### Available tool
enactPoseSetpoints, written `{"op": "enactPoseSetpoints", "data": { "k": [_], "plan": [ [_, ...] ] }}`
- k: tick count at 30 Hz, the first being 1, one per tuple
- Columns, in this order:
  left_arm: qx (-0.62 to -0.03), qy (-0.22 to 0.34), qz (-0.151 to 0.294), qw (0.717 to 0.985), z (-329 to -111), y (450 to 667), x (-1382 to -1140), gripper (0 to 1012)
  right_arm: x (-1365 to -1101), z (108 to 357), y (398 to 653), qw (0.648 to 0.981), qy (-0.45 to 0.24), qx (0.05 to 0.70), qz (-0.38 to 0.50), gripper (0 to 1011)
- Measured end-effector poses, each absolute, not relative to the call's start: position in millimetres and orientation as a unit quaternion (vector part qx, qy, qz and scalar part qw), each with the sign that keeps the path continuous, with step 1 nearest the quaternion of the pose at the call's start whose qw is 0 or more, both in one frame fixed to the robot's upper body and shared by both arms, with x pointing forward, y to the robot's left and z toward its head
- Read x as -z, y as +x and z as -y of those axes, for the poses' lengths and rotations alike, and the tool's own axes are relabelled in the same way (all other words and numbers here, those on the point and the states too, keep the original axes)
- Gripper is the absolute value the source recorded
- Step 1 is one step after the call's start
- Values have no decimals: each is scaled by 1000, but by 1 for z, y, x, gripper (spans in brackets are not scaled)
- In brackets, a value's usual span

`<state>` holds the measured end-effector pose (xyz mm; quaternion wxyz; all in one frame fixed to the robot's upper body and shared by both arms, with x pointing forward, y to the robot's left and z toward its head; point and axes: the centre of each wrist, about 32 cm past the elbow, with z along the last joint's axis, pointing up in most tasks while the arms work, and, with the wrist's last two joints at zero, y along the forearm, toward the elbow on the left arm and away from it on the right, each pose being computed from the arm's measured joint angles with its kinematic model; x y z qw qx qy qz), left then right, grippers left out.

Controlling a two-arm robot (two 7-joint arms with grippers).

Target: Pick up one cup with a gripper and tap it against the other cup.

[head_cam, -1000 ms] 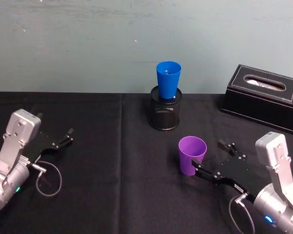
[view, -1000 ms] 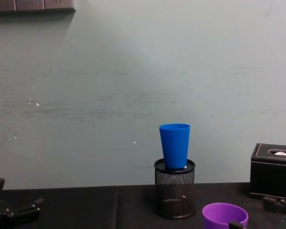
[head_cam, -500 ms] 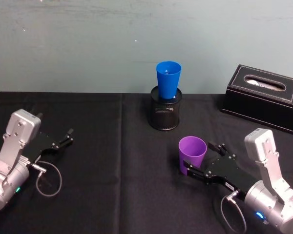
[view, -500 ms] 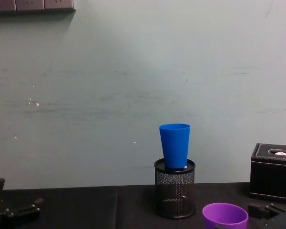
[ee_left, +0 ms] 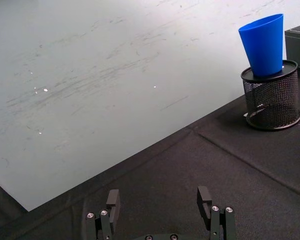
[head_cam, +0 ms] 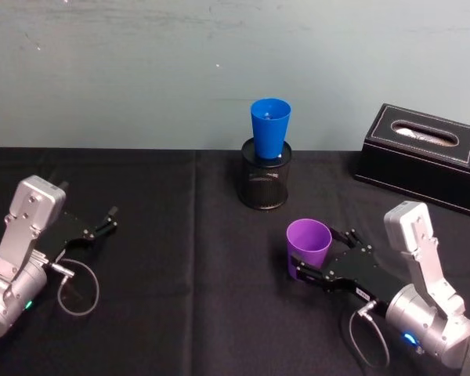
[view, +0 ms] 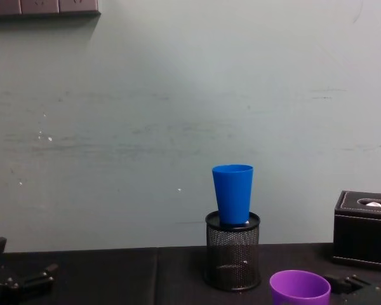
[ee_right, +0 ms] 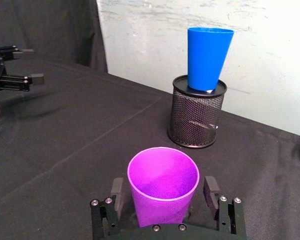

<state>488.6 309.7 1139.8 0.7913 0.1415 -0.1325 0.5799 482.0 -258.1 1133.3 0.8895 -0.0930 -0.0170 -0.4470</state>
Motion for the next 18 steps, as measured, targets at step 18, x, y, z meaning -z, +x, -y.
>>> {"op": "enactPoseSetpoints", "data": {
  "k": [18],
  "plan": [
    [-580, 141, 132, 791, -310, 489, -1140, 1011, -1129, 256, 499, 891, -94, 444, 2, 1003]
  ]
}}
